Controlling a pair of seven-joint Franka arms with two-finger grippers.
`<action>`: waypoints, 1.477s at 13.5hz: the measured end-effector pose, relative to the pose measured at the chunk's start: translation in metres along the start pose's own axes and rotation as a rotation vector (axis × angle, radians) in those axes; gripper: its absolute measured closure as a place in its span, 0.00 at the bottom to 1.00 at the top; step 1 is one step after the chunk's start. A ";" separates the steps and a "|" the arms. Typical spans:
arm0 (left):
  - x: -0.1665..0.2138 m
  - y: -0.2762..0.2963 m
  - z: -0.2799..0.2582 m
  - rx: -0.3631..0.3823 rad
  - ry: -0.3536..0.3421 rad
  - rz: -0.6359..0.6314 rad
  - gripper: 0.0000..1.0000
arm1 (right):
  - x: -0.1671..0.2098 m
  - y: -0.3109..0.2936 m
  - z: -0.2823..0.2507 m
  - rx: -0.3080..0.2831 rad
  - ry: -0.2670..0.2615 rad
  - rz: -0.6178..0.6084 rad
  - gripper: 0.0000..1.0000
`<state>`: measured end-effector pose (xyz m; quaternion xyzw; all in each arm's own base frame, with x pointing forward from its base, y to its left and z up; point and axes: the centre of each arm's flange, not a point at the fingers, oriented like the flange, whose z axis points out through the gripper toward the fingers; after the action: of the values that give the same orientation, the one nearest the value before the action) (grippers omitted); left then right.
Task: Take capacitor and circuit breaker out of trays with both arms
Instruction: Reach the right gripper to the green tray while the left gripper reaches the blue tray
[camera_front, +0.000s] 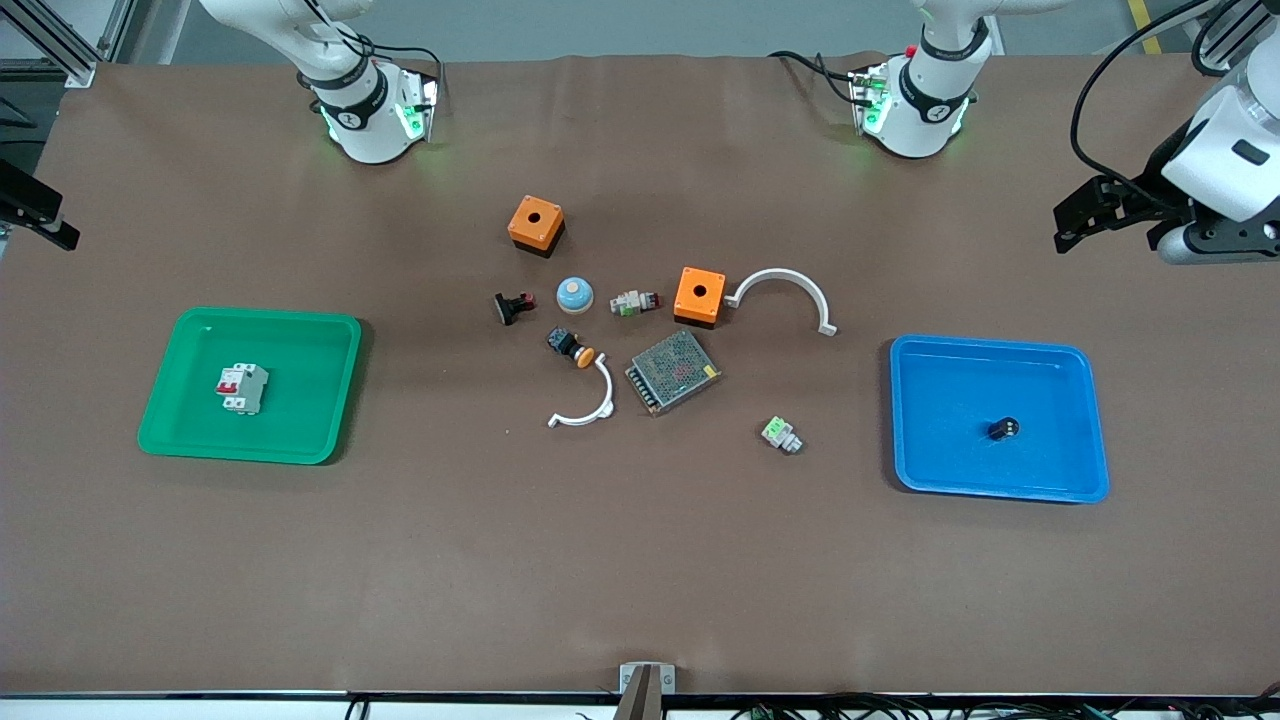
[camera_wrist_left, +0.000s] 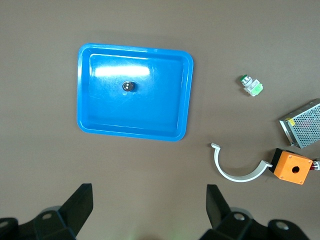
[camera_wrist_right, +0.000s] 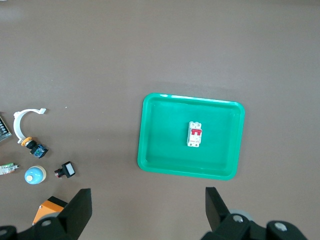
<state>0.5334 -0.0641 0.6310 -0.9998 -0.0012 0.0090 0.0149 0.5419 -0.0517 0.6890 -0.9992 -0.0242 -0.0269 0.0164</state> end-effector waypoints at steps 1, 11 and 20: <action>0.001 0.000 0.000 0.000 0.000 0.000 0.00 | 0.000 0.000 0.000 0.000 0.000 0.000 0.00; 0.068 -0.074 0.092 -0.016 0.018 -0.113 0.00 | 0.003 0.004 0.008 -0.068 -0.027 0.000 0.00; 0.084 -0.113 0.324 -0.042 0.015 -0.181 0.00 | 0.061 0.012 0.156 -0.091 -0.276 0.011 0.00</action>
<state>0.6110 0.0589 0.3096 -0.9958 -0.0916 0.0003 -0.0053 0.6111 -0.0552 0.5363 -0.9932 -0.0196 0.1098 -0.0324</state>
